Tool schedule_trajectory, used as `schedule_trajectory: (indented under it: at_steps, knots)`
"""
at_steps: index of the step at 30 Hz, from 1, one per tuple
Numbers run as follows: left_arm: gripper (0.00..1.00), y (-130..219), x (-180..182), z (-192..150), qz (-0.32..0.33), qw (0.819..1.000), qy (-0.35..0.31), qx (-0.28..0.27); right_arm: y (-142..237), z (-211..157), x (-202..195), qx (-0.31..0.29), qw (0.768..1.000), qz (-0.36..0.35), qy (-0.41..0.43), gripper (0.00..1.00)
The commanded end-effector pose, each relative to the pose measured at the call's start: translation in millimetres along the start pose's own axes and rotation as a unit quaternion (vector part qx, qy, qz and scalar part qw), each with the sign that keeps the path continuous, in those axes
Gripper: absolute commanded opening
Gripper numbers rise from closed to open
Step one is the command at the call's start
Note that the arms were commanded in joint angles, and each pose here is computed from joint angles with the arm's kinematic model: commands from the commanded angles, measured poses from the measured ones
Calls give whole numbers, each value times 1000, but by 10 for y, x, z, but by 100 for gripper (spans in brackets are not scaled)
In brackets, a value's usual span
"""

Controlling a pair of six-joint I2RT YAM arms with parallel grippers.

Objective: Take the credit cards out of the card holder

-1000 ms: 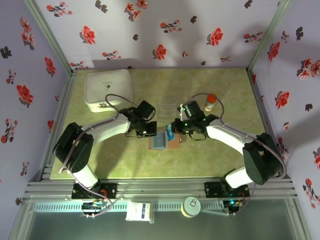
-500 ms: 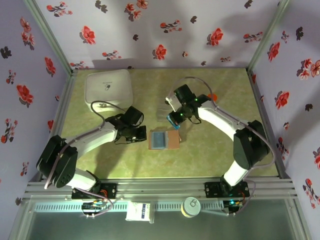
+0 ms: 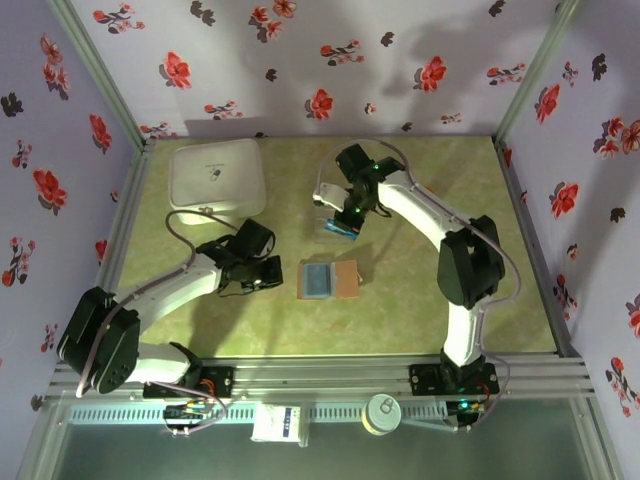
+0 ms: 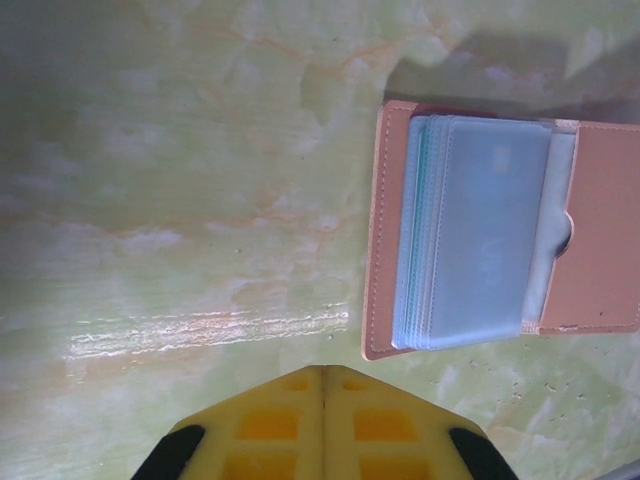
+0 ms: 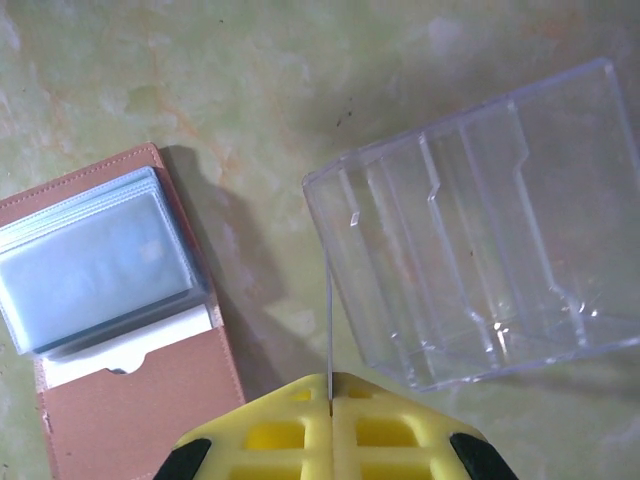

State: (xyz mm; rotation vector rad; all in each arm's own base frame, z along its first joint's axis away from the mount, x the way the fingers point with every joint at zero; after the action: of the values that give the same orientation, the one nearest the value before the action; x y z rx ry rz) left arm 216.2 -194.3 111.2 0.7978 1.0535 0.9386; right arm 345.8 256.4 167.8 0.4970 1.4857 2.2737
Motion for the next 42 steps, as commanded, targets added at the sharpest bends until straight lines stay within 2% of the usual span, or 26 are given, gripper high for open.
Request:
schedule_trajectory:
  at_steps: [1,20,27,42]
  knots:
    - [4,30,82,2,11,1000,16,-4,-2,19,-13,23,999,31,33,0]
    - [4,103,309,105,23,999,35,-11,-323,254,-308,57,994,68,71,0]
    - [4,21,365,68,22,999,47,-3,-399,135,-210,85,986,121,80,0]
    - [4,-71,359,157,24,999,48,11,-689,50,-223,100,981,157,55,0]
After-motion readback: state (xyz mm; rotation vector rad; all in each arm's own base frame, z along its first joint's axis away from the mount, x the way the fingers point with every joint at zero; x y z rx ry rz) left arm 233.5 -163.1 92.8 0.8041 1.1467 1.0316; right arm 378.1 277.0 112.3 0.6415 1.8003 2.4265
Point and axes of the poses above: each hand's point on the last joint's axis, 136 mm out from that joint toward the fingers, its own y axis back along the fingers, its own x axis along the line the jaws close on, z = x × y, the point moved 4 cm from there along y, back along the fingers, and after that the axes turned 13 degrees about -y, right-handed, at the moved point
